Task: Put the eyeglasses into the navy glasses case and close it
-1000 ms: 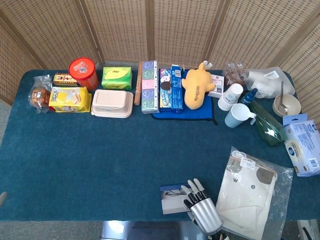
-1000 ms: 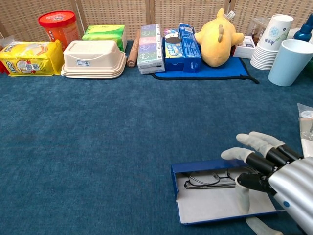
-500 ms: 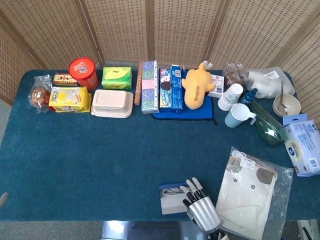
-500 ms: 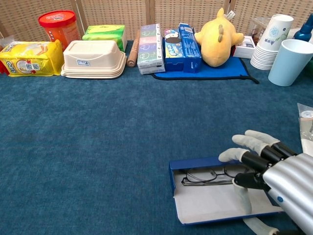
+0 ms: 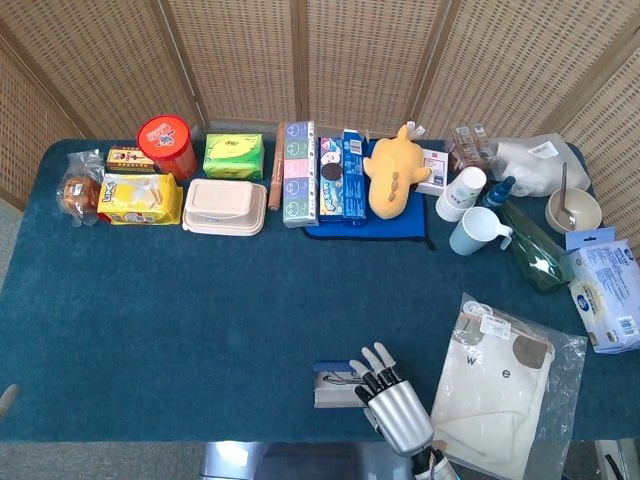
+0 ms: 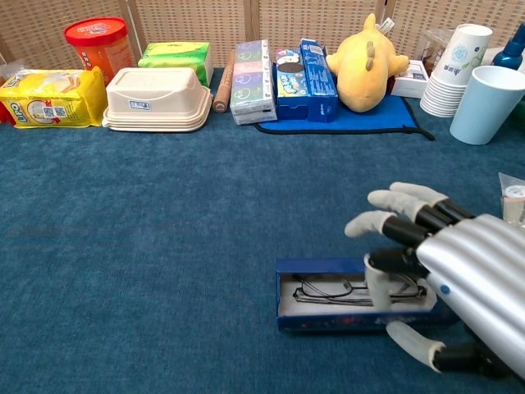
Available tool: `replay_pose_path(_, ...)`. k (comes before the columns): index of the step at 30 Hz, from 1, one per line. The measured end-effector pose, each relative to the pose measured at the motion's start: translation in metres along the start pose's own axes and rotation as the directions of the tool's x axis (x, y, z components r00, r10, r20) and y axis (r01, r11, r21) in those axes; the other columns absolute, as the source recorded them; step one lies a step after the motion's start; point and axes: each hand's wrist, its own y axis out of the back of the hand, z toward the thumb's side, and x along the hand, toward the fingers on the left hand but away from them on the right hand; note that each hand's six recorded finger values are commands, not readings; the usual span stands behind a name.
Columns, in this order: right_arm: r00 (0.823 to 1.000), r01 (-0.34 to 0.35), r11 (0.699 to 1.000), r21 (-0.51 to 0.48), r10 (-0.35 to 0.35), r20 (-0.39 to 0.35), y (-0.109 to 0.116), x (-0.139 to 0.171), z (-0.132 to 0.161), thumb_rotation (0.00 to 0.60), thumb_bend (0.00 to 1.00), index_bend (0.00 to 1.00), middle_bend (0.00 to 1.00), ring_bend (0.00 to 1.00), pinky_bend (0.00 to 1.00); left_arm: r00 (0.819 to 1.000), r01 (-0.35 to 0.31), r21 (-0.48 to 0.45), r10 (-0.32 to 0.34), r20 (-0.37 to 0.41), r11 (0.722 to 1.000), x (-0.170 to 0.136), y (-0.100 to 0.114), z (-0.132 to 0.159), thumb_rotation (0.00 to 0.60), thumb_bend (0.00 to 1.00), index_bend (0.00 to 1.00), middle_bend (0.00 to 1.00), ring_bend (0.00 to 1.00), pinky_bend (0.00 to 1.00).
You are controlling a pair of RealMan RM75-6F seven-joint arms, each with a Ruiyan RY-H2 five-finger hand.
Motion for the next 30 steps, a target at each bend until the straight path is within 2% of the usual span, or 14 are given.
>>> replay_pose_path(5, 1.000, -0.003, 1.000, 0.013, 0.003, -0.003, 0.001, -0.012, 0.000, 0.600, 0.27, 0.44, 0.20, 0.09, 0.08, 1.000, -0.001, 0.000, 0.001, -0.007, 1.000, -0.001, -0.001, -0.002, 0.600, 0.28, 0.08, 0.06, 0.03, 0.00)
replay_pose_path(18, 1.000, -0.023, 0.998, 0.063, 0.024, -0.007, -0.001, -0.041, -0.012, 0.600, 0.27, 0.42, 0.19, 0.08, 0.08, 1.000, -0.003, 0.002, 0.003, -0.022, 1.000, -0.004, 0.000, -0.007, 0.600, 0.28, 0.08, 0.06, 0.03, 0.00)
replay_pose_path(30, 0.997, -0.070, 0.989, 0.134, 0.073, -0.023, -0.002, -0.057, -0.018, 0.600, 0.27, 0.42, 0.18, 0.07, 0.08, 1.000, 0.008, 0.004, -0.007, -0.027, 1.000, -0.004, -0.003, -0.007, 0.600, 0.28, 0.08, 0.06, 0.03, 0.00)
